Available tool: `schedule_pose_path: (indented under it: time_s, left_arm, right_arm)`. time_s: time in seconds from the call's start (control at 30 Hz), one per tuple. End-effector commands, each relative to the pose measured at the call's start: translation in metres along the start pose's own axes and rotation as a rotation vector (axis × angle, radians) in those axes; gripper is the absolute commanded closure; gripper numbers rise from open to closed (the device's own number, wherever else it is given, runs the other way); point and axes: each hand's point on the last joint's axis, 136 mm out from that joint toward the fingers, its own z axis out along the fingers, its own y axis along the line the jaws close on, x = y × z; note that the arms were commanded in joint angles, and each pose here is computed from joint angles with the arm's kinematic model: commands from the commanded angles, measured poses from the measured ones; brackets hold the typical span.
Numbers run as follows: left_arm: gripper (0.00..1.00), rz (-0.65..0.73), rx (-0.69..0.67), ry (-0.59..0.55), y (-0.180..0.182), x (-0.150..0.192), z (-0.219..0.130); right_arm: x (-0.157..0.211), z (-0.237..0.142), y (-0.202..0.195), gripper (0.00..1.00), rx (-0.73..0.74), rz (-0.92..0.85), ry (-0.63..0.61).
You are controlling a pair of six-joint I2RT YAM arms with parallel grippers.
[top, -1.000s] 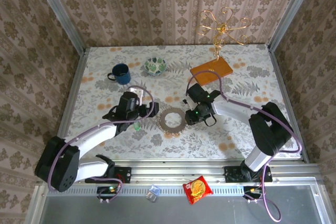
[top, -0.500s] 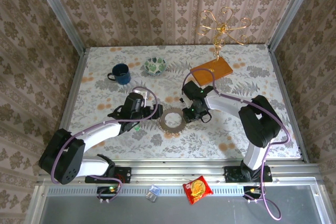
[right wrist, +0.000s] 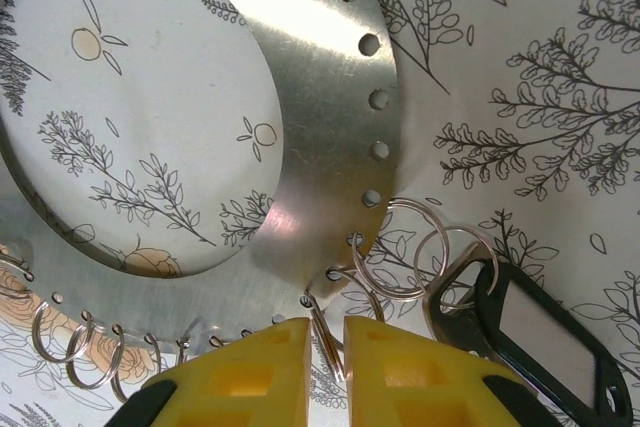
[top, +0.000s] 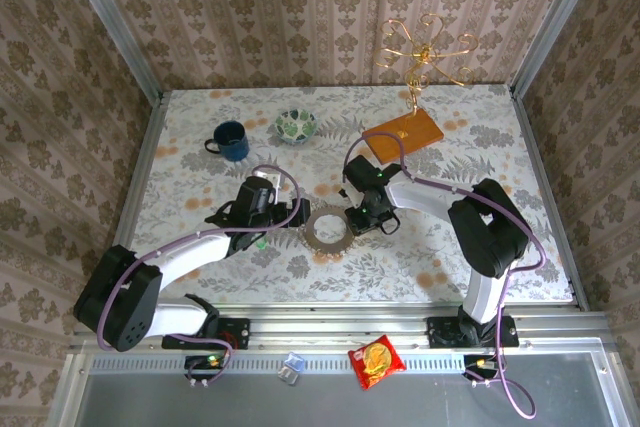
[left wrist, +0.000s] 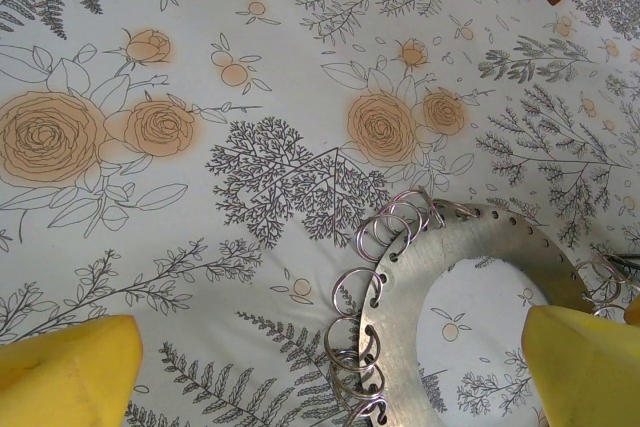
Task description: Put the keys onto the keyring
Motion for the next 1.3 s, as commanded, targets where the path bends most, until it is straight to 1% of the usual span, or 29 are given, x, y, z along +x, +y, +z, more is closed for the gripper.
schedule_pose_path:
  time_s: [0.0,0.27,0.33,0.43,0.5,0.7,0.9,1.03,1.13,1.27]
  left_arm:
    - [0.02,-0.007,0.008,-0.034,-0.006,-0.013,-0.001]
    - [0.02,-0.002,0.004,-0.033,-0.005,-0.013,-0.001]
    - [0.02,0.000,0.004,-0.034,-0.005,-0.013,-0.002]
    - [0.02,0.005,0.002,-0.034,-0.005,-0.013,-0.002]
    - [0.02,0.009,0.000,-0.035,-0.004,-0.013,-0.003]
    - [0.02,0.052,-0.005,-0.065,-0.005,-0.021,-0.010]
    - [0.02,0.177,0.033,-0.147,-0.016,-0.039,-0.026]
    - [0.04,0.301,0.097,-0.222,-0.032,-0.052,-0.043]
    - [0.08,0.405,0.158,-0.267,-0.046,-0.057,-0.055]
    - [0.19,0.557,0.271,-0.304,-0.069,-0.054,-0.070]
  right_arm:
    - [0.004,0.003,0.007,0.83,-0.023,-0.012,0.045]
    - [0.007,0.007,0.006,0.85,-0.012,-0.019,0.069]
    - [0.007,0.006,0.005,0.88,-0.006,-0.021,0.071]
    - [0.006,0.003,0.005,0.96,0.000,-0.025,0.063]
    - [0.004,-0.003,0.006,1.00,-0.002,-0.029,0.049]
    - [-0.003,-0.026,0.011,1.00,-0.008,-0.068,0.001]
    - [-0.010,-0.059,0.022,1.00,-0.024,-0.188,-0.074]
    - [-0.013,-0.083,0.034,1.00,-0.061,-0.296,-0.128]
    - [-0.016,-0.100,0.045,1.00,-0.103,-0.376,-0.173]
    - [-0.019,-0.119,0.061,1.00,-0.164,-0.491,-0.249]
